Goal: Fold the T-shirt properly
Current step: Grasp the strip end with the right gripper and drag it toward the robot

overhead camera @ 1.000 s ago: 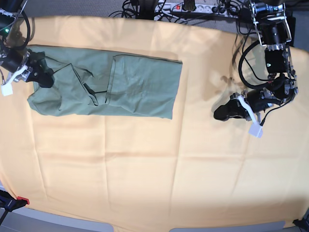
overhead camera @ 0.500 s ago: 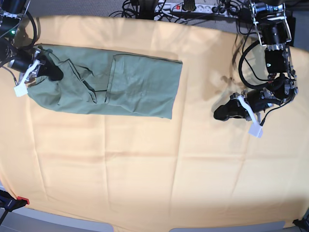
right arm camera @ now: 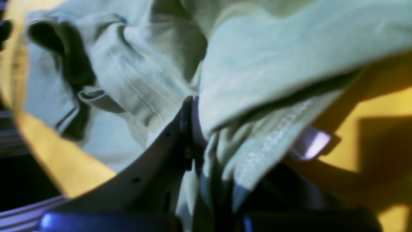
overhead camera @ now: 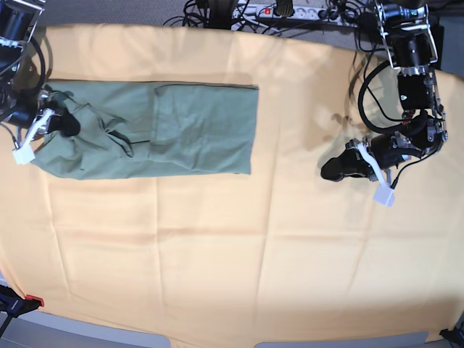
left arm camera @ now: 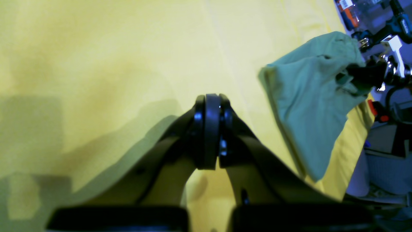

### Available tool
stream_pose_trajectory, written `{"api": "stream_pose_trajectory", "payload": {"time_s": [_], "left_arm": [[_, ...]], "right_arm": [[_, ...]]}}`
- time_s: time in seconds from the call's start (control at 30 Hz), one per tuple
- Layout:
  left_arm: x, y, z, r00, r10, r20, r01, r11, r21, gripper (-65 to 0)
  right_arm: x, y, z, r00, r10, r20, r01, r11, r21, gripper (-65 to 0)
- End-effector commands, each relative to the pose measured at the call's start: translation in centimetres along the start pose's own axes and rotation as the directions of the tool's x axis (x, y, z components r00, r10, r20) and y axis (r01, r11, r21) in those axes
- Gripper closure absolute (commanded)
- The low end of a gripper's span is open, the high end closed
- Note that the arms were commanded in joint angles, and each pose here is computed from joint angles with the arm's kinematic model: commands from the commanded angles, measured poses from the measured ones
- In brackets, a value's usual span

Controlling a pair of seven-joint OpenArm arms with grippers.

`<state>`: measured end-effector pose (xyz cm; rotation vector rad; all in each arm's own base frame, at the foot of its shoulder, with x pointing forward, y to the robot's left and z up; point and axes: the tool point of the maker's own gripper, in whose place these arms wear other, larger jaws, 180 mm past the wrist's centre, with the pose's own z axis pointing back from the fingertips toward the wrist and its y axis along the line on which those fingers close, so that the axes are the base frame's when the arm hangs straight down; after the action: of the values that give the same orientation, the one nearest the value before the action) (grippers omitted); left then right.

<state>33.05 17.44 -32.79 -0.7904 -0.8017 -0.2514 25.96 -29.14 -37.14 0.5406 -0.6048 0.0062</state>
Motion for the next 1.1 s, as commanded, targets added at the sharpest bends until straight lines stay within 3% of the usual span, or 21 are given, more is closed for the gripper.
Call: {"api": "stream_pose_trajectory", "payload": {"time_s": [0.0,0.23,0.4,0.6,0.8,1.07], "left_arm": [[2.0,-0.3,0.5,0.998,-0.037,0.046,0.037,0.999,-0.008,0.0],[2.0,-0.3,0.5,0.998,-0.037,0.046,0.037,0.999,-0.008,0.0],[2.0,-0.3,0.5,0.998,-0.037,0.046,0.037,0.999,-0.008,0.0],[2.0,-0.3,0.5,0.998,-0.037,0.046,0.037,0.999,-0.008,0.0],[2.0,-0.3,0.5,0.998,-0.036,0.047,0.036,0.999,-0.009,0.0],[1.3,-0.4,0.4,0.999,-0.022,0.042,0.023,1.0,-0.014,0.0]], "right_arm": [[2.0,-0.8,1.4,0.999,0.028,0.043,-0.026,0.999,-0.04,0.0],[3.6,-3.8,3.9,0.998,0.034,0.046,-0.025,0.983,-0.184,0.0],[5.7,-4.2,6.0,0.99,0.053,0.128,-0.023,0.974,-0.224,0.0],[8.0,-0.7,8.2,0.96,0.094,0.262,-0.069,0.992,-0.104,0.0],[6.4,3.3,6.4,0.964,0.03,0.264,-0.056,0.994,0.093,0.0],[5.9,5.7,4.8,0.954,0.038,0.298,-0.088,0.984,0.155,0.0]]}}
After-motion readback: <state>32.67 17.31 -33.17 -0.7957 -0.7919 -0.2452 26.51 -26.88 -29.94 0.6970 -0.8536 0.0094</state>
